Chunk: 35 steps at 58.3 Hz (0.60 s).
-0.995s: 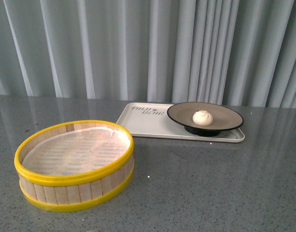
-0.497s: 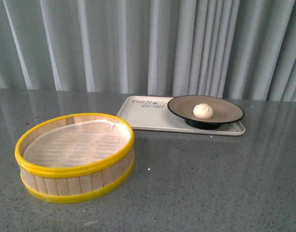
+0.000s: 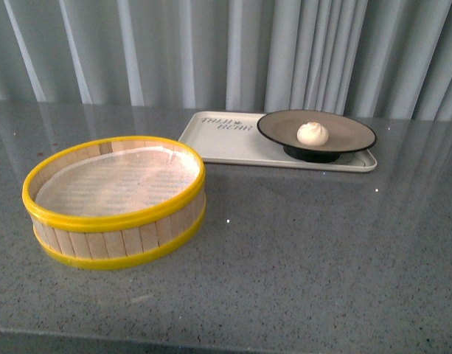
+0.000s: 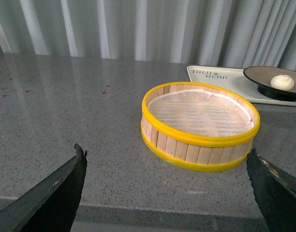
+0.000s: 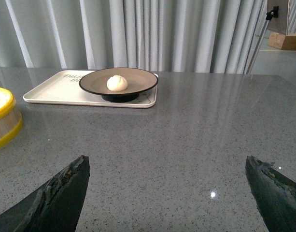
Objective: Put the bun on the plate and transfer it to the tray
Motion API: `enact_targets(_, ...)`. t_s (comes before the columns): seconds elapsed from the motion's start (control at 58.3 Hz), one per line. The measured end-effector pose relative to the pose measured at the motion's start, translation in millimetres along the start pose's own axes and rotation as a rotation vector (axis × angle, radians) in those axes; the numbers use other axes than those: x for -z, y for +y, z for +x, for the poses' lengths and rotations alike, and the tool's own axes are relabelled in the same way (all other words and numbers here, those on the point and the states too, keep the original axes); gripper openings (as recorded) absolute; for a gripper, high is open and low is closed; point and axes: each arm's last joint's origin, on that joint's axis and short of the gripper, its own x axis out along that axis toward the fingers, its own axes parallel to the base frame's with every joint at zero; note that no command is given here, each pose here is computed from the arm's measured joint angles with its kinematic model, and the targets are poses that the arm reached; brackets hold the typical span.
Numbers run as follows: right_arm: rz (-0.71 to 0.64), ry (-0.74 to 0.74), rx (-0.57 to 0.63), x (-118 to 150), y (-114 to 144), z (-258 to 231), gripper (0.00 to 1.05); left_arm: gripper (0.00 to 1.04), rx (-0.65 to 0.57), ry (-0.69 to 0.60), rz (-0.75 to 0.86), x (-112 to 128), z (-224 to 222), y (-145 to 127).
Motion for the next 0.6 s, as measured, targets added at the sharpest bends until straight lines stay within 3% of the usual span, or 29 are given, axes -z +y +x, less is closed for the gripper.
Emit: enact_targets(0.6, 0.0, 0.0, 0.0, 0.0, 0.0, 0.0, 0.96, 0.98, 0.0, 0.0, 0.0, 0.0, 0.0, 0.0)
